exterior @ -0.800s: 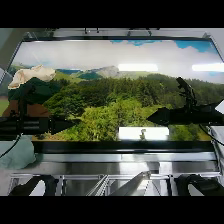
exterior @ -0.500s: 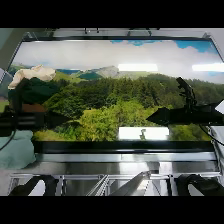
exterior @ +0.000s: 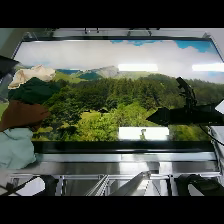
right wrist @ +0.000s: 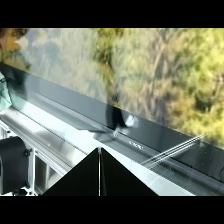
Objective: Fold the shirts.
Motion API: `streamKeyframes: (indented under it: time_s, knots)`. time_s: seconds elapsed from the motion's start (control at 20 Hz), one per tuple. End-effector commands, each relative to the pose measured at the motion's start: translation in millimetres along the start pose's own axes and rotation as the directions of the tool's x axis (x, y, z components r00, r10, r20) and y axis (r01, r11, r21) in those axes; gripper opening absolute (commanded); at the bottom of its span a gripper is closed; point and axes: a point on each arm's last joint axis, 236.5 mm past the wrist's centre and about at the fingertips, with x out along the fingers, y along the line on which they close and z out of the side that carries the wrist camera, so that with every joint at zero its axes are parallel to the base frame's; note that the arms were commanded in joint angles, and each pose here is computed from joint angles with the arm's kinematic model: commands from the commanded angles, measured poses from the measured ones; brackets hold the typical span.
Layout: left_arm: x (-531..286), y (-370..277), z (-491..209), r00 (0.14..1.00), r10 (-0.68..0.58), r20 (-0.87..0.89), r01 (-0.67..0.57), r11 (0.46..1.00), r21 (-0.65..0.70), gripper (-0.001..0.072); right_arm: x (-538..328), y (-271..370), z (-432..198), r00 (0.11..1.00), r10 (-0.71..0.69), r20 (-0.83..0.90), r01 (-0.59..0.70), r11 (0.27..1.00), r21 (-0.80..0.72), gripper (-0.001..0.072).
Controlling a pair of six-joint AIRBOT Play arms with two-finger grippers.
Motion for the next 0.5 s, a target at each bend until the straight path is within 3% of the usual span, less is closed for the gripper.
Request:
streamKeyframes:
  time_s: [0.0,0.2,0.45]
  knots:
    - [33.9,124.1,54.6,0.946,0.310,0.093,-0.318,0.944,0.088,0.0720,0.3,0.0,-0.1,1.000,0.000,-0.001,0.000,1.000,0.000,0.0018]
    - [100.4,222.1,26.0,0.889,0.457,-0.017,-0.445,0.873,0.199,0.0720,0.3,-0.5,1.8,1.000,-0.002,0.007,0.002,1.000,0.000,0.0018]
    - [162.4,286.0,-40.4,0.875,0.449,-0.182,-0.422,0.891,0.168,0.0720,0.0,-2.6,12.3,0.999,-0.011,0.052,0.011,1.000,0.001,0.0018]
